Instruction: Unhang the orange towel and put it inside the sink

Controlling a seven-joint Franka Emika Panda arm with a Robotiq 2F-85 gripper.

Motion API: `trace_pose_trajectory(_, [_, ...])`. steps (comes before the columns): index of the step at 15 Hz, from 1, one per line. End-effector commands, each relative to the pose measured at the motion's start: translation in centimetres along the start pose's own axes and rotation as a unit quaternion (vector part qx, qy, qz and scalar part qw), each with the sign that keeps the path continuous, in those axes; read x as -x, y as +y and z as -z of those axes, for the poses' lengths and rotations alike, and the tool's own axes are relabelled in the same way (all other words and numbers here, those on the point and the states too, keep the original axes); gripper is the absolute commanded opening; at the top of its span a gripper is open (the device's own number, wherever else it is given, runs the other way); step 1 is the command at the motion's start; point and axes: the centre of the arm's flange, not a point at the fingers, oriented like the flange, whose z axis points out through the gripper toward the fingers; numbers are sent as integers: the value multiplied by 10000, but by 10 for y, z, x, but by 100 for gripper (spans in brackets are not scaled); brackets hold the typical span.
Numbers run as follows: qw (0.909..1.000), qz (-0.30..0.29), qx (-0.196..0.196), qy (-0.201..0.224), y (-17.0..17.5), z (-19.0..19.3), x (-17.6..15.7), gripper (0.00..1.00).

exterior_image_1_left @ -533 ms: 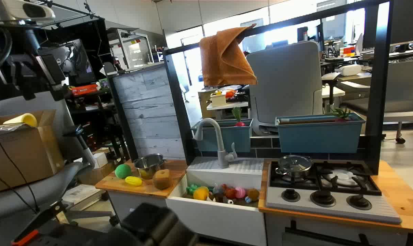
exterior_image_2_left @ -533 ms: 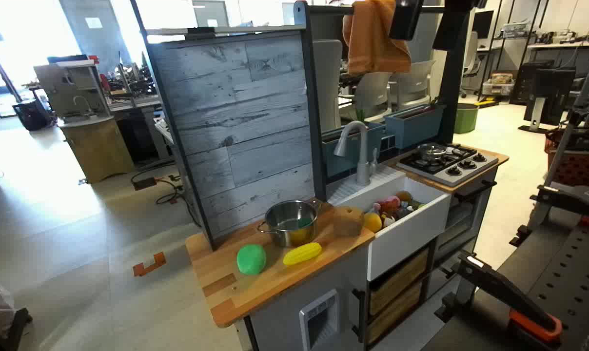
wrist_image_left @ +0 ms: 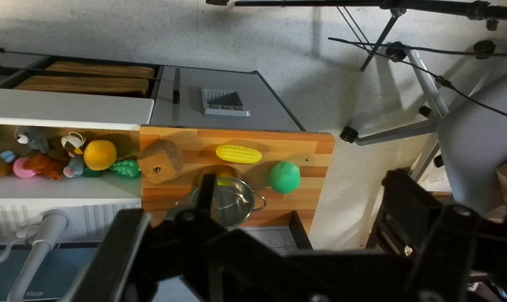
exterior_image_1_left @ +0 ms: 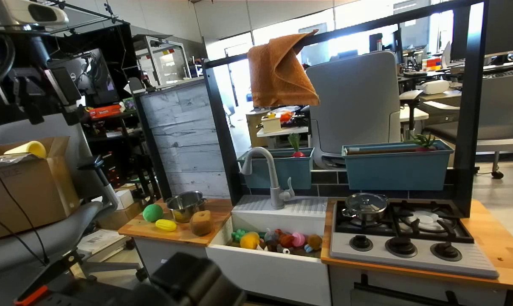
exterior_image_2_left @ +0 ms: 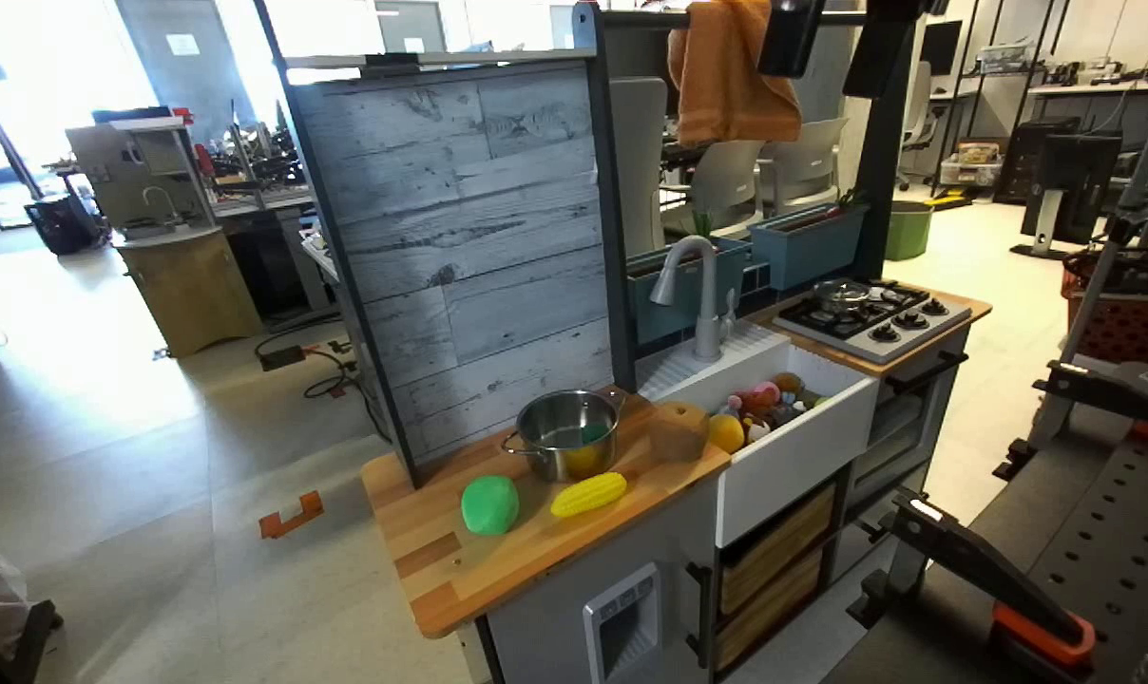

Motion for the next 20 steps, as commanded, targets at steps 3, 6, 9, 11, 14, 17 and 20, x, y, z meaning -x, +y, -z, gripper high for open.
trace_pose_trajectory(3, [9998, 36, -17, 170, 0, 6, -1, 100])
trace_pose_trajectory(6, [9970, 172, -12, 749, -8, 42, 2, 100])
trace_pose_trajectory(9, [9886, 440, 37, 1436, -23, 92, 16, 100])
trace_pose_trajectory(11, [9805, 545, 14, 1890, -34, 128, 23, 100])
trace_pose_trajectory(14, [9622, 565, 66, 2665, -40, 167, 18, 100])
trace_pose_trajectory(17, [9385, 216, 207, 3440, -12, 197, -22, 100])
trace_pose_trajectory(20, [9127, -373, 448, 4045, 43, 221, -61, 100])
